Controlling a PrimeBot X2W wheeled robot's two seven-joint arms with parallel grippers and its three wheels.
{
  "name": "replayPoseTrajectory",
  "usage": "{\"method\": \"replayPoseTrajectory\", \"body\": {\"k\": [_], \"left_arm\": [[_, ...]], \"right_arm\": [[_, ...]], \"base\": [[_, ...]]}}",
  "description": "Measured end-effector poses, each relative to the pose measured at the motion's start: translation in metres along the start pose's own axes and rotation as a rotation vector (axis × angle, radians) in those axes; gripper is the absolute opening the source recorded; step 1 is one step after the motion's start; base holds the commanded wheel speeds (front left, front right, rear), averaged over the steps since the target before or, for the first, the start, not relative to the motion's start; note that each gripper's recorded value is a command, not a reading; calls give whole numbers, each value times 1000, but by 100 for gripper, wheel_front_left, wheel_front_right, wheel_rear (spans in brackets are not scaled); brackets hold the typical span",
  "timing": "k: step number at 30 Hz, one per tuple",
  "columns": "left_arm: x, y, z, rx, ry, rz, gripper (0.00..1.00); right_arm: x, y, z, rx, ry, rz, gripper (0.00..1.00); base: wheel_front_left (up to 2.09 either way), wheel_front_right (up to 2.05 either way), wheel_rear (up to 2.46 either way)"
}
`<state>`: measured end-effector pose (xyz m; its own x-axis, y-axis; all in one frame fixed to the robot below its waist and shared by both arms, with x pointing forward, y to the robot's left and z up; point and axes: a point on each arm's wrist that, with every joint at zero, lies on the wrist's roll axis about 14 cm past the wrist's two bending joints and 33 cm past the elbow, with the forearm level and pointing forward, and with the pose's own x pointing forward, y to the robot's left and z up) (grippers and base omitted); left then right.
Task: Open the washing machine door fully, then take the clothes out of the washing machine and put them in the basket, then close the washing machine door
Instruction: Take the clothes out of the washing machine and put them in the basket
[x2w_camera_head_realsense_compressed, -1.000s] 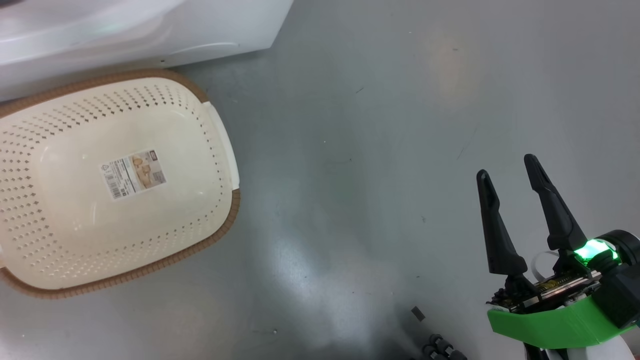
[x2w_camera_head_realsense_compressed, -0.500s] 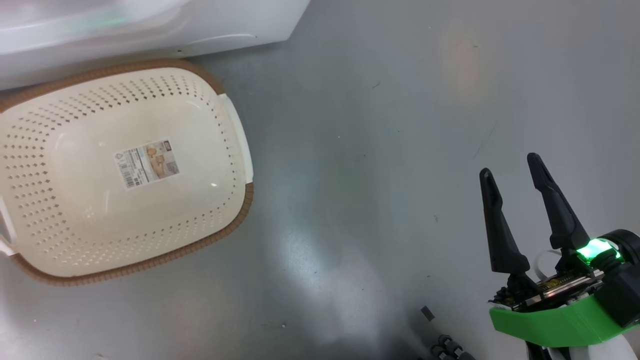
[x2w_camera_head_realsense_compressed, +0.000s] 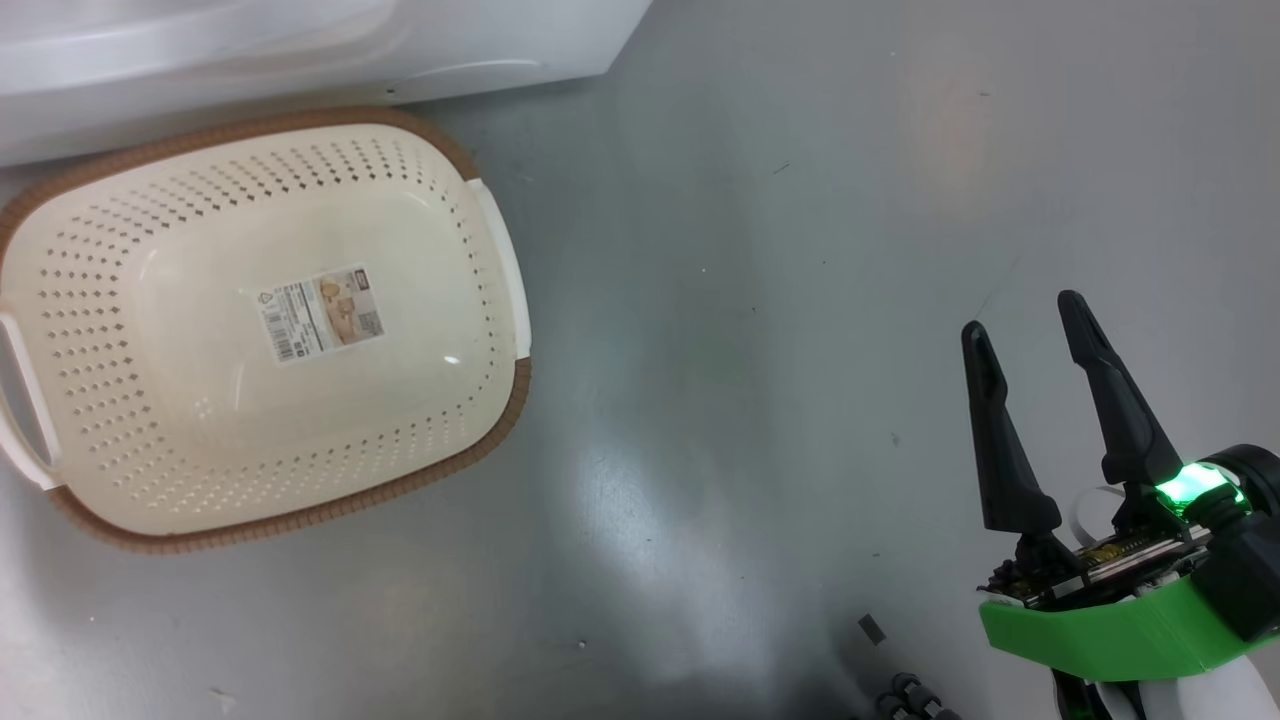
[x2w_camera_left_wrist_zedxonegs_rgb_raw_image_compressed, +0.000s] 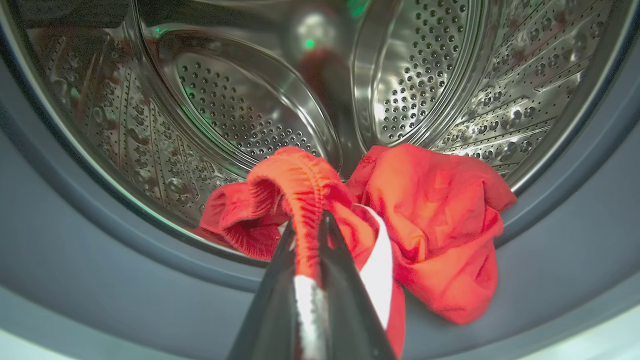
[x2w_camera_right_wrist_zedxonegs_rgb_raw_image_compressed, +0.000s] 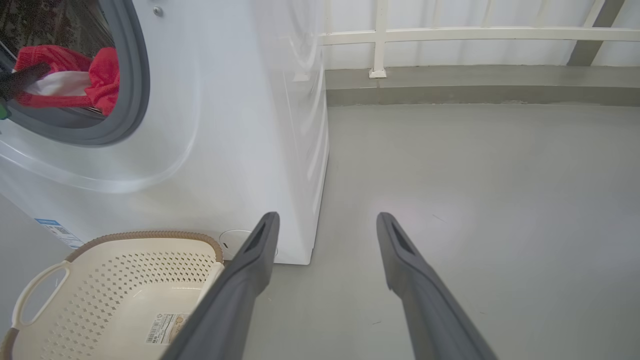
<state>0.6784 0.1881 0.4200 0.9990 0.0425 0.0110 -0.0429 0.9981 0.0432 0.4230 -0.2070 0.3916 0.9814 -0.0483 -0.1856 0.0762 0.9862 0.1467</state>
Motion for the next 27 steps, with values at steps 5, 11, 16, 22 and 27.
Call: {"method": "replayPoseTrajectory", "body": {"k": [5, 11, 16, 22, 27], "left_arm": [[-22, 5, 17, 10, -52, 4, 0], [-45, 3, 35, 11, -102, 6, 0], [-69, -2, 50, 15, -141, -2, 0], [-95, -6, 70, 7, -183, -5, 0], [-114, -6, 85, -1, -199, -6, 0]], "right_arm": [[2, 2, -5, 5, 10, 8, 100], [8, 5, -3, 8, -3, 19, 100], [10, 7, 1, 10, -18, 25, 100], [11, 8, 10, 12, -43, 28, 100], [10, 12, 19, 18, -69, 41, 100]], "base": [[0, 0, 0], [0, 0, 0], [0, 0, 0], [0, 0, 0], [0, 0, 0]]}}
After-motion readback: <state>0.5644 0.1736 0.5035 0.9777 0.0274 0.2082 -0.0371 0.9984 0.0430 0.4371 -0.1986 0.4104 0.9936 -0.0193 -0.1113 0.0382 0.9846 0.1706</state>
